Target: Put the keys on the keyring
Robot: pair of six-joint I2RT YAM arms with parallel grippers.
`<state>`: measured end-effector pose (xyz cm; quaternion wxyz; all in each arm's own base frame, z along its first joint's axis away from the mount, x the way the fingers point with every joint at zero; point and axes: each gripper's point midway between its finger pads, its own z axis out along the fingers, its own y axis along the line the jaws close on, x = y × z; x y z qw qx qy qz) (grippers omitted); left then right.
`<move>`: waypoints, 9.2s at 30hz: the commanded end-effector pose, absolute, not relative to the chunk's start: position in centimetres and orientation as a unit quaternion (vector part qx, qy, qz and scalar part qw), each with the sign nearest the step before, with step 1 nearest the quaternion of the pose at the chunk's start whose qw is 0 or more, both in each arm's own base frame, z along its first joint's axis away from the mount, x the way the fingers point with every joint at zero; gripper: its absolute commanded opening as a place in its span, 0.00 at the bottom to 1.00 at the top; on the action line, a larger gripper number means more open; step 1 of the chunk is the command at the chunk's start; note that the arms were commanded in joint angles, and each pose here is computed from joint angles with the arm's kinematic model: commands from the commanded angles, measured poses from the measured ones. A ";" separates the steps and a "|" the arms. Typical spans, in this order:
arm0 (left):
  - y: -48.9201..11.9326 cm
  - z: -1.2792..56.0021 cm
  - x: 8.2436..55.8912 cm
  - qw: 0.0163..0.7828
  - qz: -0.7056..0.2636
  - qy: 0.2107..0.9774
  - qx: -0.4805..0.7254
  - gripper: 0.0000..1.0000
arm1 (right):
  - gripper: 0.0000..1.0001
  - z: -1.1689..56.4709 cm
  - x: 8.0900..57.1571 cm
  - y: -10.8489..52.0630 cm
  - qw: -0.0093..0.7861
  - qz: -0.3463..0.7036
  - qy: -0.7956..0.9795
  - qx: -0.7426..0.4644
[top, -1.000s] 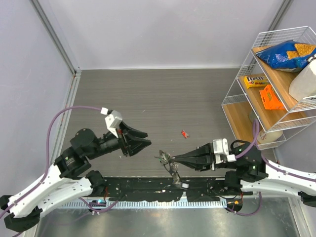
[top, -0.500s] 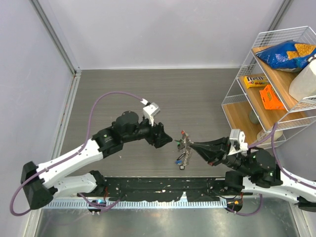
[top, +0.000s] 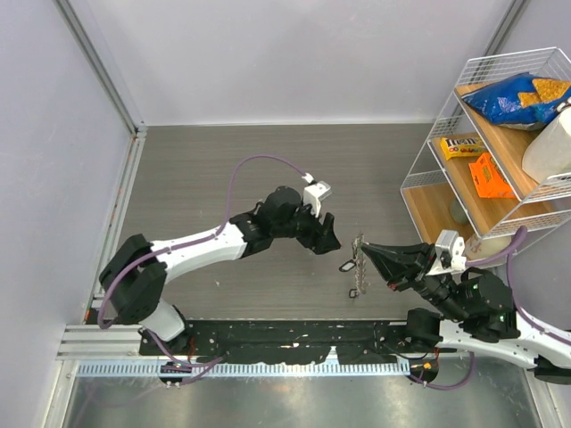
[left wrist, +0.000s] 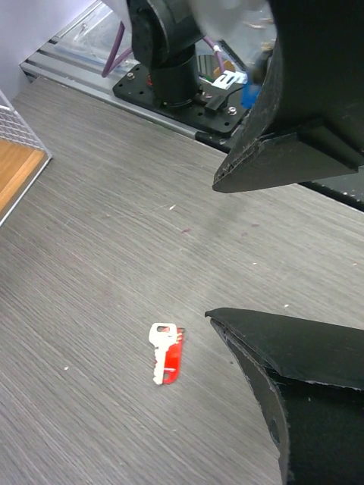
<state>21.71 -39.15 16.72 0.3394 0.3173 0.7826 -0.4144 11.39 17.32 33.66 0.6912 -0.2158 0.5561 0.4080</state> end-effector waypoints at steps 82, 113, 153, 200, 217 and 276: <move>-44.6 4.6 26.8 0.258 -0.338 0.866 0.264 0.00 | 0.06 38.4 10.7 11.5 0.737 0.410 0.509 -0.174; -43.6 8.2 24.9 0.281 -0.338 0.848 0.297 0.33 | 0.06 38.3 10.1 12.1 0.719 0.426 0.516 -0.187; -44.7 5.3 27.7 0.277 -0.265 0.877 0.290 0.43 | 0.06 37.4 10.2 12.2 0.721 0.418 0.518 -0.191; -45.4 4.2 26.8 0.262 -0.239 0.882 0.310 0.22 | 0.06 37.5 9.8 11.8 0.720 0.429 0.510 -0.192; -45.5 4.9 25.8 0.262 -0.239 0.879 0.318 0.33 | 0.06 37.5 9.6 11.9 0.719 0.434 0.507 -0.194; -42.5 7.6 24.4 0.321 -0.153 0.873 0.333 0.00 | 0.06 37.5 9.2 12.2 0.716 0.444 0.499 -0.202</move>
